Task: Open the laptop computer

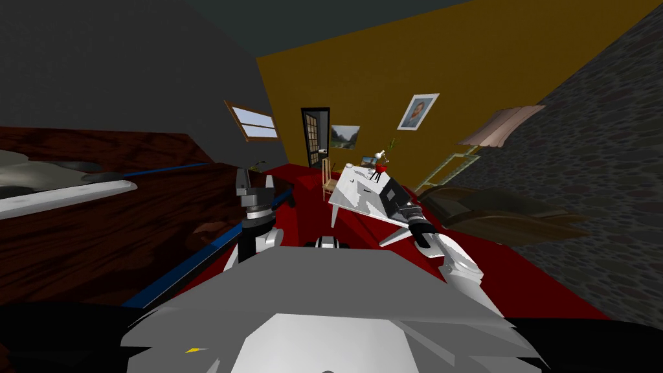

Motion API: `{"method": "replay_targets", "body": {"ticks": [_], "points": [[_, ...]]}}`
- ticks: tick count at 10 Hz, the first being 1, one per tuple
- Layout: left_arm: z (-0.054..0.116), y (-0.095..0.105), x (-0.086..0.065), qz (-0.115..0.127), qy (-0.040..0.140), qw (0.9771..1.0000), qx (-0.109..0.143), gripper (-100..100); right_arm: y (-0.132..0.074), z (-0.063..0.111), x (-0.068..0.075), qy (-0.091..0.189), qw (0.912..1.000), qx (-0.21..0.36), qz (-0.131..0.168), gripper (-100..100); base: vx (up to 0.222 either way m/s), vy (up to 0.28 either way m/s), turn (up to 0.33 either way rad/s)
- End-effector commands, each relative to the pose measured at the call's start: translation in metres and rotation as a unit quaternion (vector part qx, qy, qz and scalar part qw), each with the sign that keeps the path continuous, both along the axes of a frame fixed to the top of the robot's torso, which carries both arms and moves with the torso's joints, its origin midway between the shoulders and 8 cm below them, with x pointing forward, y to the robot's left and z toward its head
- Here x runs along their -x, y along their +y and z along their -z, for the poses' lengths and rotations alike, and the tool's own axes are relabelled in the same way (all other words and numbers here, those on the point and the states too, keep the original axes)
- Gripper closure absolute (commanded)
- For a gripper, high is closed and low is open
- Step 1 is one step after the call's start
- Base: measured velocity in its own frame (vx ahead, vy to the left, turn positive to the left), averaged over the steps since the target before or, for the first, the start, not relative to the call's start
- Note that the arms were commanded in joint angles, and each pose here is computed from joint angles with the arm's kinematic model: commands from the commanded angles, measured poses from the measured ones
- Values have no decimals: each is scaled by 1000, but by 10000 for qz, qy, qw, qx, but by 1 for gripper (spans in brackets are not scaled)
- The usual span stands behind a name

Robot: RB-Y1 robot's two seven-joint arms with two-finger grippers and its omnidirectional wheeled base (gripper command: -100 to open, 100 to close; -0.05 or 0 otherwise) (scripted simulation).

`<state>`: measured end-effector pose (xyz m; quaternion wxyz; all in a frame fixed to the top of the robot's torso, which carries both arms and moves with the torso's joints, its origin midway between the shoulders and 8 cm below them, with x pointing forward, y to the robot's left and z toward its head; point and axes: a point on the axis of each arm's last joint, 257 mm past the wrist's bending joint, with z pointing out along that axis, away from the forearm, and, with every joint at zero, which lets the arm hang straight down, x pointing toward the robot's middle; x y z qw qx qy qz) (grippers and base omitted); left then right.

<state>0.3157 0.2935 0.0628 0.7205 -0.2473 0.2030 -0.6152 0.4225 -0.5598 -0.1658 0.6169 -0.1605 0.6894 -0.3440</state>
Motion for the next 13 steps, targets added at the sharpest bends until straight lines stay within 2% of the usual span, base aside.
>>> {"method": "replay_targets", "body": {"ticks": [1, 4, 8, 9, 10, 11, 12, 13], "points": [[0, 0, 0, 1, -1, 10000, 0, 0, -3, 1, -7, -173, 9983, -561, 10, 100, -68, -83, 54], [0, 0, 0, 0, 0, 10000, 0, 0, -6, 2, -13, -349, 9931, -1118, 19, 100, -66, -62, 16], [0, 0, 0, 0, 0, 10000, 0, 0, -9, 3, -22, -584, 9809, -1853, 31, 100, -52, -69, 11], [0, 0, 0, 0, 0, 10000, 0, 0, -8, 1, -22, -557, 9834, -1728, 4, 100, -27, -23, 13], [0, 0, 0, 0, 0, 10000, 0, 0, -4, 9, -26, -679, 9743, -2147, -5, 100, -19, -63, -19], [0, 0, 0, 0, 0, 10000, 0, 0, -2, 13, -28, -731, 9695, -2338, -5, 100, -26, -109, -24], [0, 0, 0, 0, 0, 10000, -1, 0, 3, 21, -32, -836, 9587, -2719, -9, 100, -40, -137, -23], [0, 0, 0, 0, 0, 10000, -1, 0, 5, 25, -34, -889, 9527, -2907, -12, 100, -60, -115, -2]]}}
